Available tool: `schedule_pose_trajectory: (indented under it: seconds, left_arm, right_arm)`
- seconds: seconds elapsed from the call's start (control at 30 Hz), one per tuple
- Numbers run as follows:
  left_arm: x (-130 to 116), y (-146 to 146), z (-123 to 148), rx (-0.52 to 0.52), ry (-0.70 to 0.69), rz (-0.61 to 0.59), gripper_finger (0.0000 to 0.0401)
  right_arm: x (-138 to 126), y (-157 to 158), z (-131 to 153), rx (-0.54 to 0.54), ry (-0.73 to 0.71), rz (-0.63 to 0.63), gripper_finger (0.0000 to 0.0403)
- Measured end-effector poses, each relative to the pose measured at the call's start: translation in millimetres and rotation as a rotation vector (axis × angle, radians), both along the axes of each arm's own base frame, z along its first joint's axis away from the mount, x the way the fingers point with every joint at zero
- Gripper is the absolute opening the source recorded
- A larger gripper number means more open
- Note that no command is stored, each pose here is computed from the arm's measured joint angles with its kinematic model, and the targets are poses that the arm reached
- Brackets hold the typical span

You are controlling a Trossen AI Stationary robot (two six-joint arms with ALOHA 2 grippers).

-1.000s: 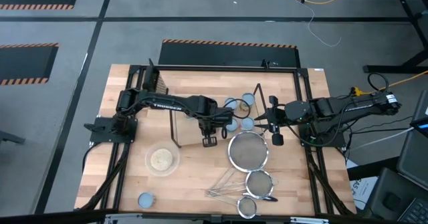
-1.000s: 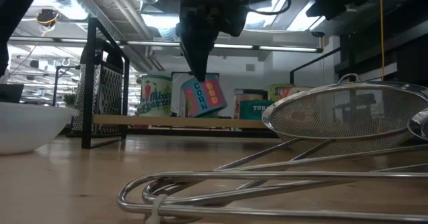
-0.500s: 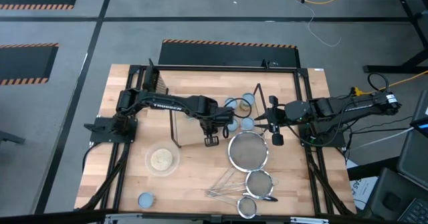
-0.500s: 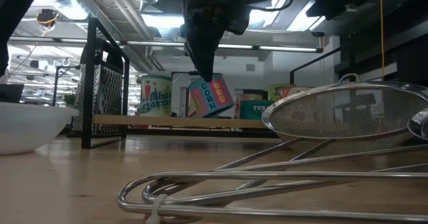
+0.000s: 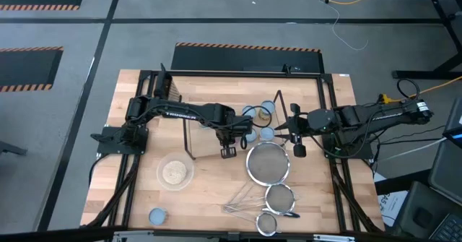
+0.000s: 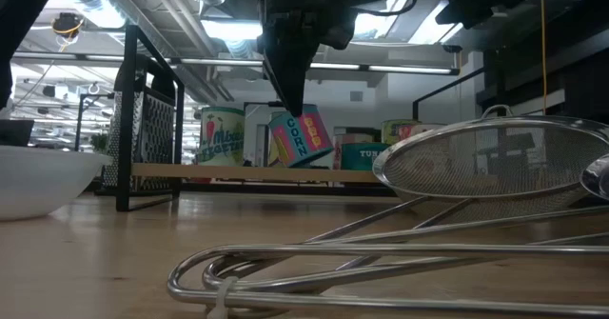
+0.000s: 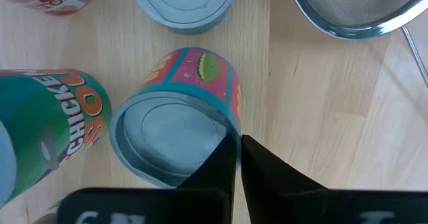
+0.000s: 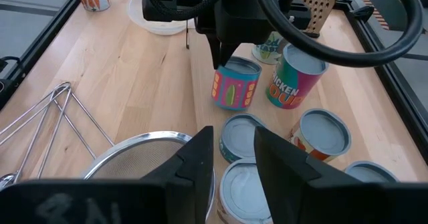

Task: Pick and place cans onto a shelf
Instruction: Put the small blue can on the shelf, then put the small white can on the shelf

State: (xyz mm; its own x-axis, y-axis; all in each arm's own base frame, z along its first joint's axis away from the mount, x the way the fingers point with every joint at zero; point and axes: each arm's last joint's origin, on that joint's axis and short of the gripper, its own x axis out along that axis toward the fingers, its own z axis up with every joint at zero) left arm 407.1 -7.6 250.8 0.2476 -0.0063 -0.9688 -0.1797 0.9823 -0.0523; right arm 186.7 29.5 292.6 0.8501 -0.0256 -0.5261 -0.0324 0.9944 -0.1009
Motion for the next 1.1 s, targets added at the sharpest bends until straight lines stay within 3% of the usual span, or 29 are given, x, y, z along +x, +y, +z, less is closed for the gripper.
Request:
schedule_pose_trajectory:
  seconds: [0.37, 0.73, 0.97, 1.1]
  left_arm:
    - [0, 1, 0, 0.034, 0.001, 0.009, 0.0071]
    - [0, 1, 0, 0.036, -0.005, 0.011, 0.0072]
    - [-13, -7, 27, 0.021, -0.063, -0.003, 0.0071]
    - [-27, -29, 48, -0.094, -0.094, 0.020, 0.0071]
  right_arm:
    - [0, 0, 0, 0.000, 0.000, 0.000, 0.0113]
    - [0, 0, 0, 0.000, 0.001, 0.000, 0.0113]
    - [0, 0, 0, -0.003, 0.002, 0.002, 0.0113]
    - [0, 0, 0, -0.003, 0.002, 0.002, 0.0113]
